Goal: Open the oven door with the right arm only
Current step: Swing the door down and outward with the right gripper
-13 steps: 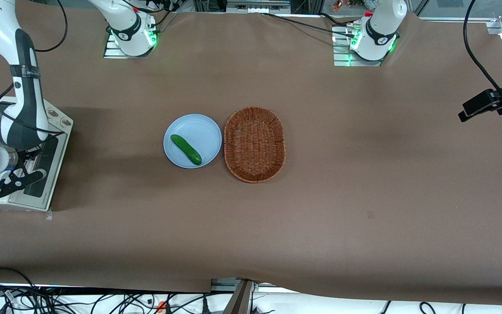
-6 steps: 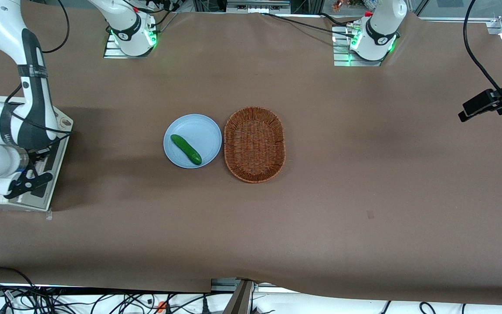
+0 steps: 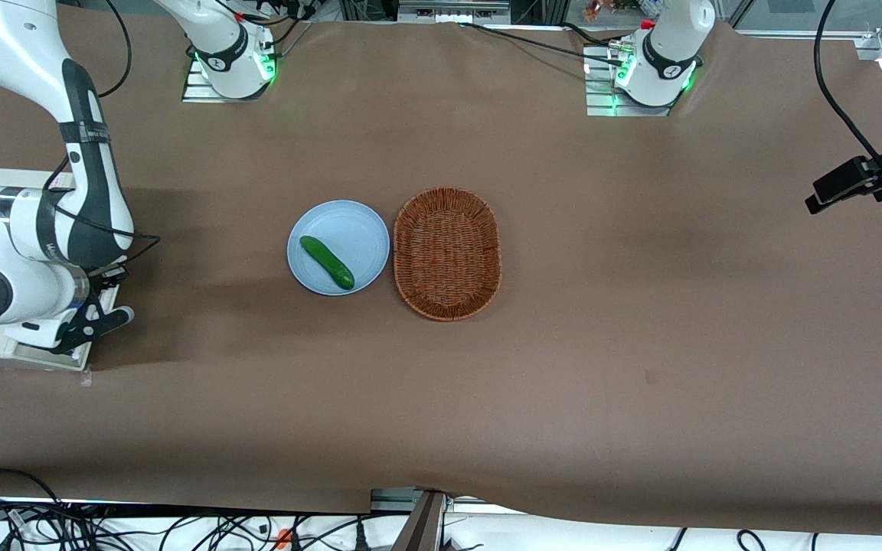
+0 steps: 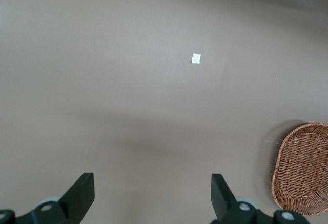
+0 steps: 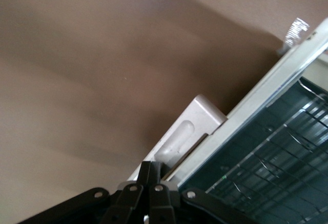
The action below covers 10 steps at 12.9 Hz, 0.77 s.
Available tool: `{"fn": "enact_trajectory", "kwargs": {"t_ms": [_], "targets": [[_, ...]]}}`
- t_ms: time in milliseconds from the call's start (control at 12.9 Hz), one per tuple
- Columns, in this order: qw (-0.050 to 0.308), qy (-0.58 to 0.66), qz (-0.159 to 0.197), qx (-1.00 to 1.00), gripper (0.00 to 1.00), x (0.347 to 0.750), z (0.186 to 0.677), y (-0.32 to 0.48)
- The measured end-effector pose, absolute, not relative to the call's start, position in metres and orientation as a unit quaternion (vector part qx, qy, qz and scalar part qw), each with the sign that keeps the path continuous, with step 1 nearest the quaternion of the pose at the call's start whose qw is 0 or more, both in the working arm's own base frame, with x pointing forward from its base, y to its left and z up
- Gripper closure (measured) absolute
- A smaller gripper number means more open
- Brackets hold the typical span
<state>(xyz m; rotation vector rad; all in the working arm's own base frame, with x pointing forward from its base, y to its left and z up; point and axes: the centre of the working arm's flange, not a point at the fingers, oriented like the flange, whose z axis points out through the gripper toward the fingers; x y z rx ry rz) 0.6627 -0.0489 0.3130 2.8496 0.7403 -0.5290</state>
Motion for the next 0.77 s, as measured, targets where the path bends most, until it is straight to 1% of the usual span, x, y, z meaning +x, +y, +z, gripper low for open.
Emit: {"fn": "enact_trajectory", "kwargs": {"t_ms": [309,773], "targets": [[0.047,0.238,-0.17,0.955,0.99,0.666,0.282,-0.032],[0.028,0.226,-0.168,0.959,0.99,0.669,0.229,-0.016]]}}
